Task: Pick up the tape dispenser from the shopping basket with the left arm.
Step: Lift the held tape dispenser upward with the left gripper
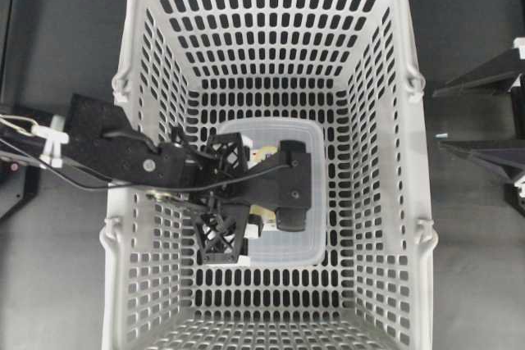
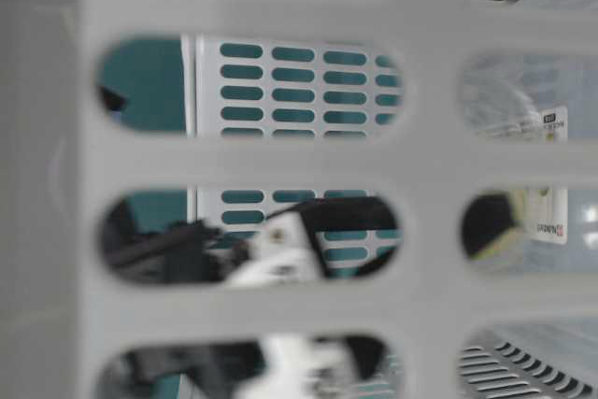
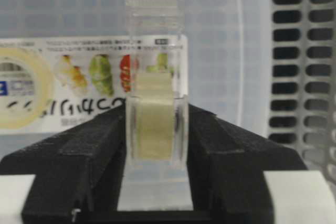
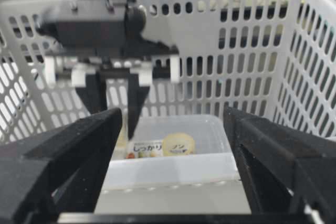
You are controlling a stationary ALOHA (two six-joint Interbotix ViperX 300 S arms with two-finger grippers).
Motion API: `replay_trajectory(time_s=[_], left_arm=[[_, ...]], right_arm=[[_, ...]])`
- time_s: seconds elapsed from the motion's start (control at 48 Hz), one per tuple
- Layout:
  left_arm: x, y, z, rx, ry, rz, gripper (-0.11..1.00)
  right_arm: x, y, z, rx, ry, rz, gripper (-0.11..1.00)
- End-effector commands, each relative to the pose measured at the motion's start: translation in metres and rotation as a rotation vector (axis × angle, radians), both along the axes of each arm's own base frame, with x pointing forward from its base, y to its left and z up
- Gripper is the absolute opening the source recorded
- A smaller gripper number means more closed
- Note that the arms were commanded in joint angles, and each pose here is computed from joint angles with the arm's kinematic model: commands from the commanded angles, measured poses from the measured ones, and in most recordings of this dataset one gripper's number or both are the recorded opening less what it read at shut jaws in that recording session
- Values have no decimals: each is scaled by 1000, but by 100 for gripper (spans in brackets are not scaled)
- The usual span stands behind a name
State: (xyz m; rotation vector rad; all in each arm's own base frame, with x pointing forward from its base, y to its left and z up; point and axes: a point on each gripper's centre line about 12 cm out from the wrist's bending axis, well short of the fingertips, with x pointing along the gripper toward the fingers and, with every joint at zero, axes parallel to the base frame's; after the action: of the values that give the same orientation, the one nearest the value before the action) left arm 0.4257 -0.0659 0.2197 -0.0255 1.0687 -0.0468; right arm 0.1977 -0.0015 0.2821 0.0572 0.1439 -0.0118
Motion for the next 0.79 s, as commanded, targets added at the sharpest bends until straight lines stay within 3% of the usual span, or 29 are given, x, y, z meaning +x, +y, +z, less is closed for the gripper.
replay_trajectory(time_s=[0.0, 0.229, 0.354, 0.771], left_arm=[[2, 0, 51, -1, -76, -13, 30], [-3, 2, 152, 25, -128, -50, 30], [-6, 5, 182, 30, -136, -50, 30], [-5, 9, 174, 10, -106, -2, 30]], right_arm=[[1, 0, 2, 0, -8, -2, 75], [1, 0, 0, 0, -3, -2, 75], [1, 0, 0, 1, -5, -2, 75], [-1, 0, 3, 1, -17, -2, 75]])
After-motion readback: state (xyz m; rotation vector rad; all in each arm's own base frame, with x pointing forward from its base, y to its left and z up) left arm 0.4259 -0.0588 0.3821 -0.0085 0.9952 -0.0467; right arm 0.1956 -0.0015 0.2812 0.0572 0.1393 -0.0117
